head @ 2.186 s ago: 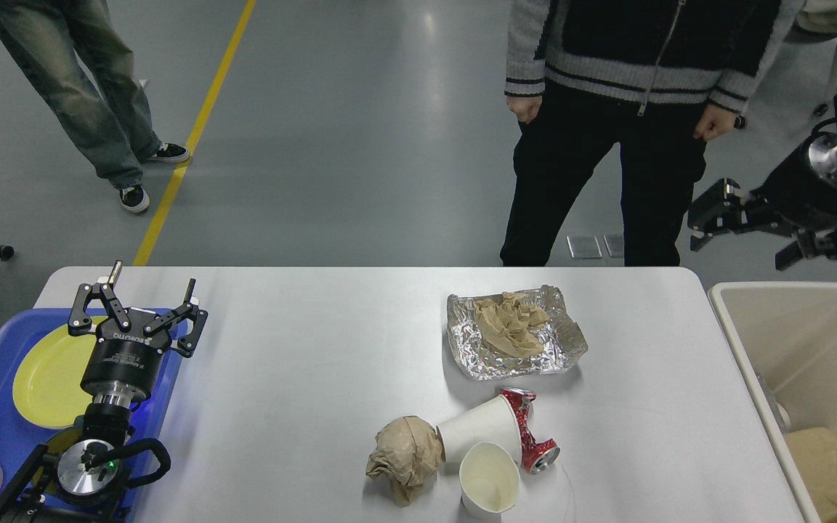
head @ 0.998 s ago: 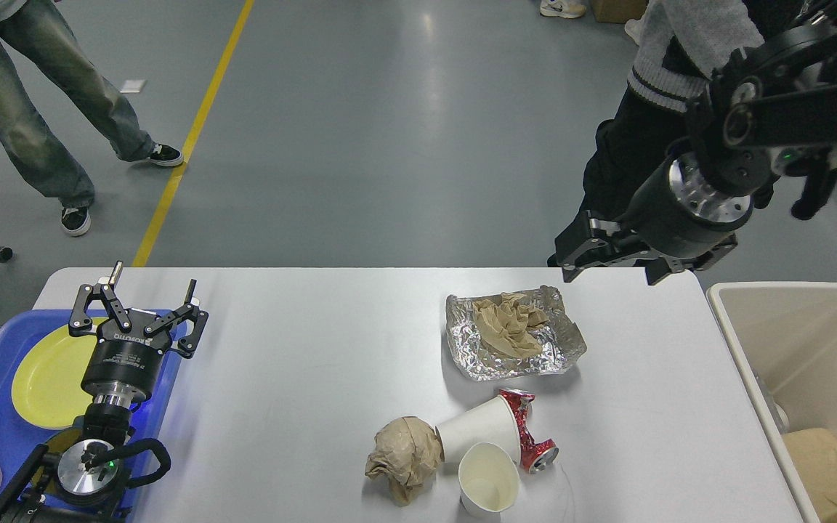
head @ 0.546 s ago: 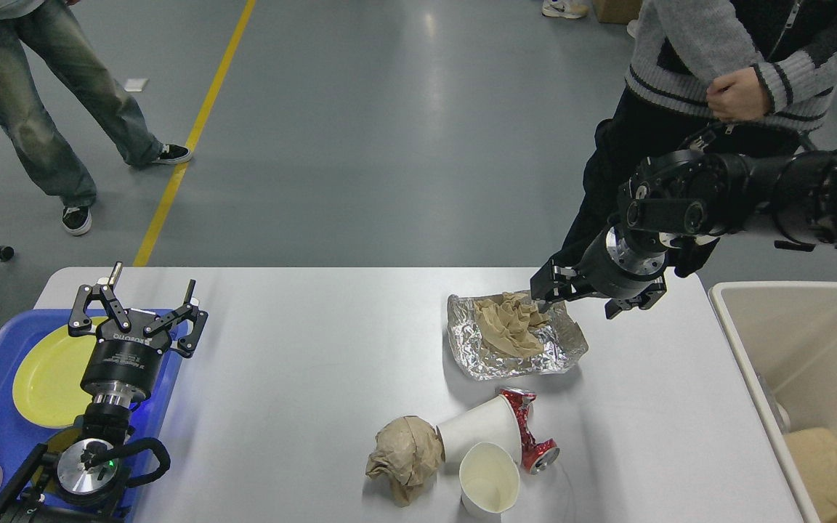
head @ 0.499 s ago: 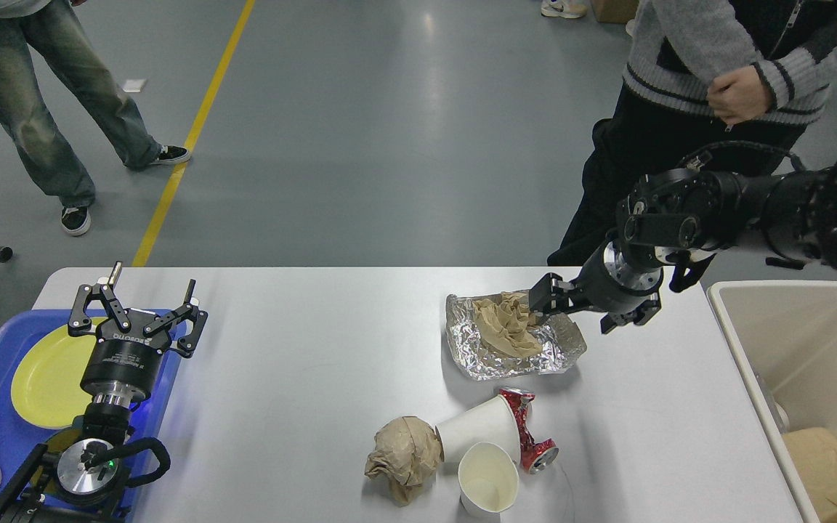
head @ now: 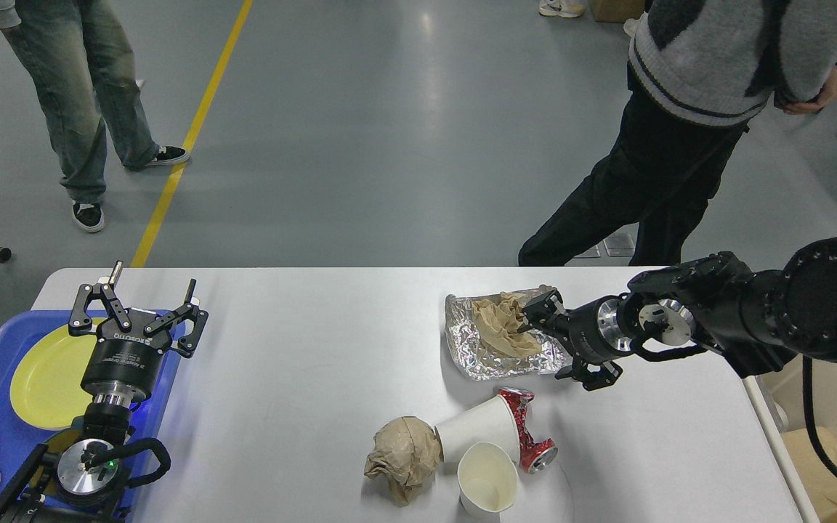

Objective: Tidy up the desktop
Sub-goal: 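Lower the right gripper and grasp the edge of the foil wrapper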

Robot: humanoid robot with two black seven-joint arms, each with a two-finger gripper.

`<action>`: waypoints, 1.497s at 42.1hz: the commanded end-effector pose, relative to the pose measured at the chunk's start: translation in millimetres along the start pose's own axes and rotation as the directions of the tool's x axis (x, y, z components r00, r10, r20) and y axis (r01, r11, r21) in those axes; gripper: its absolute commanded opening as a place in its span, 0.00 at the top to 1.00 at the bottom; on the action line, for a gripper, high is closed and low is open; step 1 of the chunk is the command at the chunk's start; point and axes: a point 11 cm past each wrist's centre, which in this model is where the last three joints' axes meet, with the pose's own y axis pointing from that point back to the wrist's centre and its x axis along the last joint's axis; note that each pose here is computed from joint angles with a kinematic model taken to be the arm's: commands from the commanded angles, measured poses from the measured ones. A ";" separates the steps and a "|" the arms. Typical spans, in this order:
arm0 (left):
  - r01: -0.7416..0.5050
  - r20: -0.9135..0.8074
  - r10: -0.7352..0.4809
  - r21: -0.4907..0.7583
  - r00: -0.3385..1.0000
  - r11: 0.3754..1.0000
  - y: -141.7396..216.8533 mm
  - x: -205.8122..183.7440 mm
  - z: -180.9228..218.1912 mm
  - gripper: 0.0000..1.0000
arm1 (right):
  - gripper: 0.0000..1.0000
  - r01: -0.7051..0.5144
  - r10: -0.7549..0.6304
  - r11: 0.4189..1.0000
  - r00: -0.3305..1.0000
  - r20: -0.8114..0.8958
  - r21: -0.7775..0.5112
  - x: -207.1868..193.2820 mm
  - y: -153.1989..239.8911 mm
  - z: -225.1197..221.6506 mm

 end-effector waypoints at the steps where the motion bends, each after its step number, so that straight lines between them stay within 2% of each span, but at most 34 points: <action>1: 0.000 0.000 0.000 -0.001 1.000 1.000 0.0 0.0 0.2 0.04 | 0.10 -0.019 0.018 1.000 0.996 0.088 0.004 0.0 -6.3 11.7; 10: 0.000 0.000 0.000 -0.001 1.000 1.000 0.0 0.0 0.2 0.04 | 0.15 -0.157 0.173 0.983 0.964 0.202 -0.093 5.2 -20.9 47.0; 15: 0.000 0.000 0.000 -0.001 1.000 1.000 0.0 0.0 0.2 0.04 | 0.20 -0.169 0.183 0.983 0.944 0.275 -0.073 1.9 -25.0 44.3; 21: 0.000 0.000 0.000 -0.001 1.000 1.000 0.0 0.0 0.2 0.04 | 0.20 -0.207 0.215 0.977 0.919 0.331 -0.060 4.9 -25.4 39.5; 42: 0.000 0.000 0.000 -0.001 1.000 1.000 0.0 0.0 0.2 0.04 | 0.20 -0.243 0.243 0.969 0.890 0.384 -0.051 9.2 -32.9 43.3; 56: 0.000 0.000 0.000 0.000 1.000 1.000 0.0 0.0 0.0 0.04 | 0.21 -0.219 0.224 0.974 0.881 0.416 -0.060 1.8 -37.6 41.3; 60: 0.000 0.000 0.000 -0.001 1.000 1.000 0.0 0.0 0.2 0.04 | 0.26 -0.223 0.228 0.973 0.879 0.418 -0.062 3.0 -38.5 42.5; 63: 0.000 0.000 0.000 -0.001 1.000 1.000 0.0 0.0 0.2 0.04 | 0.37 -0.219 0.222 0.974 0.875 0.431 -0.057 1.5 -40.3 42.8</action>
